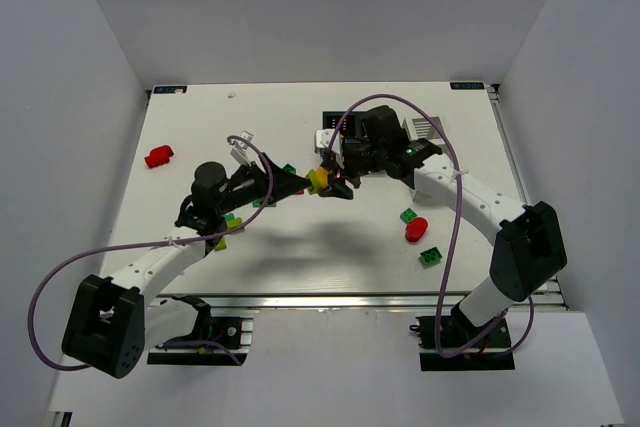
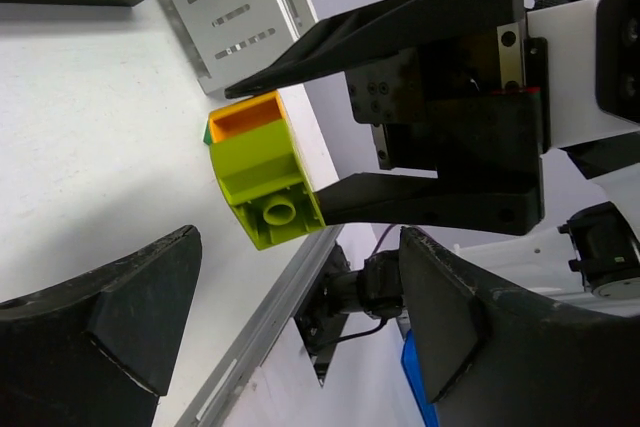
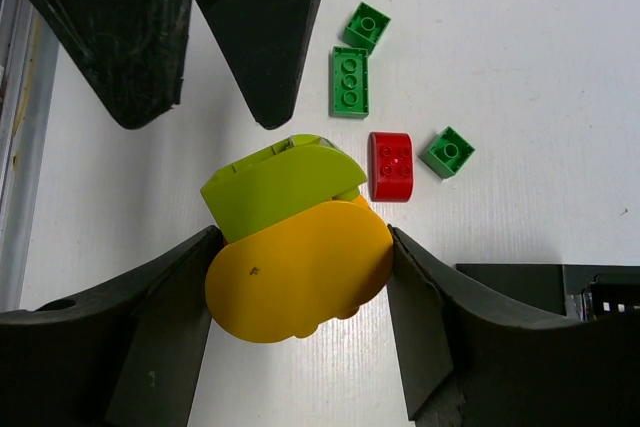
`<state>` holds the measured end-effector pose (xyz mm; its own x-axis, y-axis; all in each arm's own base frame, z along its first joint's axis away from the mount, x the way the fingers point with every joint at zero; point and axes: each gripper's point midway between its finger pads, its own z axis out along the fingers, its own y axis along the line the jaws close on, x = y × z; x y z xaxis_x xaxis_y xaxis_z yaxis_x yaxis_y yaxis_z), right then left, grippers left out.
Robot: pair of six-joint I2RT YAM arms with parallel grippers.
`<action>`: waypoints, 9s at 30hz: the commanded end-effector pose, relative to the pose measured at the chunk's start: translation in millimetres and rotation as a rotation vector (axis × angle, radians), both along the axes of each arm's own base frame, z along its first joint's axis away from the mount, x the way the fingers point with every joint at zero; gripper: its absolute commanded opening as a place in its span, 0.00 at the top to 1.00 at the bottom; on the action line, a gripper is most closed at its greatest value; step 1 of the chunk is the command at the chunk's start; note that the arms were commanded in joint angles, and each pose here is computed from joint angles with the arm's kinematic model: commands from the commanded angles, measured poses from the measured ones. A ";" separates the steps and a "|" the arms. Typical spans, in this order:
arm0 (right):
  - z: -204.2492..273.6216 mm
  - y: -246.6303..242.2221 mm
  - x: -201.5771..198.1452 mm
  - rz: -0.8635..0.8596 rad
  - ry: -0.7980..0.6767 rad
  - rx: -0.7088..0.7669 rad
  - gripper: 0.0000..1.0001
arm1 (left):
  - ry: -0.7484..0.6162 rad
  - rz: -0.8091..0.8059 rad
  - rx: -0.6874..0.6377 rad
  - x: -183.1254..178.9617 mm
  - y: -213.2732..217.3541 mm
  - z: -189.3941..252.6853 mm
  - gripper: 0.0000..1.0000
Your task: Sort the legos into containers by color
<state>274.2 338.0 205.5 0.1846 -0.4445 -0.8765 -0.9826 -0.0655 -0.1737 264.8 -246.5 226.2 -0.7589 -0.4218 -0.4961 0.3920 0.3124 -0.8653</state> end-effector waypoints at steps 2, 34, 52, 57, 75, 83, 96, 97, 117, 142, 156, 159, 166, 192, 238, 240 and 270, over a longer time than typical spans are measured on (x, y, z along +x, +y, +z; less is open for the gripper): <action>27.5 7.3 -3.7 0.012 -0.070 0.072 1.00 | -0.020 -0.024 -0.016 -10.3 1.2 7.1 0.13; 21.2 12.0 -2.8 -0.080 -0.168 0.034 1.00 | 0.064 0.024 0.053 4.4 2.9 -12.3 0.72; 10.2 -31.3 33.9 -0.256 -0.140 0.023 1.00 | 0.028 0.046 0.156 17.9 6.1 -3.7 0.89; 10.9 -41.7 41.5 -0.288 -0.136 0.027 1.00 | 0.014 0.044 0.157 24.2 3.7 3.3 0.89; 140.9 -174.1 124.5 -0.738 -0.198 0.374 1.00 | -0.210 0.008 0.306 146.0 -113.8 23.8 0.89; 131.6 -189.8 118.5 -0.773 -0.171 0.385 1.00 | -0.347 0.092 0.341 194.2 -155.5 39.2 0.88; 123.6 -198.7 117.9 -0.791 -0.151 0.391 1.00 | -0.317 0.155 0.447 227.2 -175.6 2.8 0.82; 123.9 -199.5 118.1 -0.791 -0.153 0.391 1.00 | -0.311 0.155 0.452 228.2 -176.0 -0.1 0.82; 108.6 -191.3 128.1 -0.757 -0.070 0.364 1.00 | -0.274 0.166 0.440 213.8 -173.4 16.8 0.34; 30.4 -53.3 200.5 -0.603 0.034 0.191 1.00 | 0.096 0.817 0.594 40.0 141.8 -22.6 0.19; 4.3 -34.4 224.1 -0.608 0.009 0.148 0.72 | 0.101 0.868 0.626 27.0 159.1 -19.0 0.14; 2.2 -35.6 228.6 -0.615 -0.004 0.142 0.65 | 0.104 0.869 0.642 28.5 159.7 -18.2 0.14; -4.7 -35.9 228.6 -0.605 -0.010 0.126 0.41 | 0.108 0.876 0.642 28.2 160.9 -17.1 0.14; 65.7 -85.4 114.5 -0.266 -0.008 0.242 0.61 | 0.251 0.782 0.748 14.8 158.4 -60.8 0.71; -1.1 -142.6 37.7 -0.510 0.134 0.121 0.46 | 0.531 0.709 1.100 16.3 180.8 -174.2 0.20; -0.6 -142.1 37.8 -0.508 0.136 0.124 0.46 | 0.514 0.714 1.110 19.9 182.2 -175.4 0.20; 5.8 -138.4 45.4 -0.494 0.145 0.126 0.45 | 0.470 0.625 1.142 33.0 178.5 -197.5 0.47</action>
<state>311.8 195.3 189.0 -0.2028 -0.3590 -0.9110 -0.8978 0.4395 0.0267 291.4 -61.0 18.0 -0.8057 -0.2847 -0.5194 -0.3537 0.9347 0.0364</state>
